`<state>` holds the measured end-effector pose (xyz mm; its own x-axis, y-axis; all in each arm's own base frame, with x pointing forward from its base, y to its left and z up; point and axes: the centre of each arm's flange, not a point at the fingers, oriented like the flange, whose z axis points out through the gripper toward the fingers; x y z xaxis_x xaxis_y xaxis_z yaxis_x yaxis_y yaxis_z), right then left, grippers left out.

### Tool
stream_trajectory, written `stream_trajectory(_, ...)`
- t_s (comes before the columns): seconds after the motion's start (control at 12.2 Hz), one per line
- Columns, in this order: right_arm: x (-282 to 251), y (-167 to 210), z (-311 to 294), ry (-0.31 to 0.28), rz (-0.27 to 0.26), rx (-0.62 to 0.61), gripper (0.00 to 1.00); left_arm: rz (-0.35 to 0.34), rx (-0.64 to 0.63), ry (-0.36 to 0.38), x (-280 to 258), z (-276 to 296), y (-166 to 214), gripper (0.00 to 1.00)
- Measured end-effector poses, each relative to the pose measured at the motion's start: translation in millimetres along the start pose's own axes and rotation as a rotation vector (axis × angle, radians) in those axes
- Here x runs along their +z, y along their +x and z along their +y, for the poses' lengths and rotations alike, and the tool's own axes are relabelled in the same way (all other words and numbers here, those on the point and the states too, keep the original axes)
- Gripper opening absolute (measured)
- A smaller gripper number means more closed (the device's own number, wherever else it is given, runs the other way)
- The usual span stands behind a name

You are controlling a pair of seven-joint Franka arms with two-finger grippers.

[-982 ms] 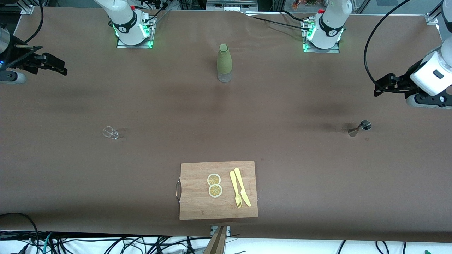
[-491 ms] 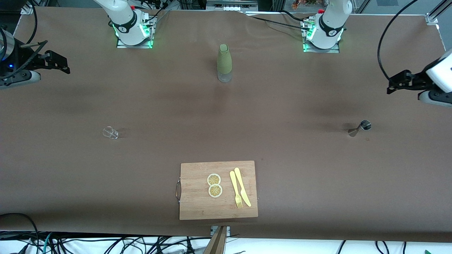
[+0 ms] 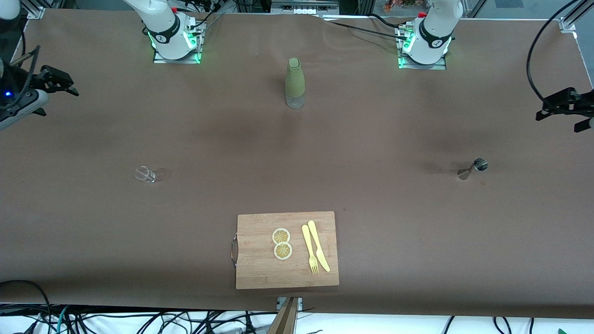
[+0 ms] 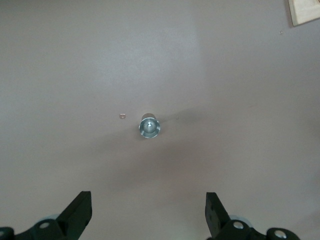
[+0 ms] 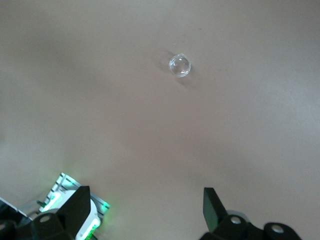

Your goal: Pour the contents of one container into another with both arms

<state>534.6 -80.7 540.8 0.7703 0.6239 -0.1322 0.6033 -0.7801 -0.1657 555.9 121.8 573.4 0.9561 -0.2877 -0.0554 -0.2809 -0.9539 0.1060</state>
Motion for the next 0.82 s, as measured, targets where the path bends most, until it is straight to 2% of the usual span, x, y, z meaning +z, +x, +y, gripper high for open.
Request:
stream_trajectory(0.16,18.1,-12.9,33.4,0.083,0.058,-0.108,1.00,0.000,0.081,-0.009,2.4,-21.9,-10.0,1.00)
stream_trajectory(0.49,58.4,-21.0,75.2,0.206,0.176,-0.230,1.00,0.013,0.252,-0.016,2.4,-68.1,-33.6,1.00)
stream_trajectory(0.82,124.8,-28.7,123.1,0.330,0.371,-0.400,1.00,0.071,0.349,-0.111,27.5,-128.6,-59.1,1.00)
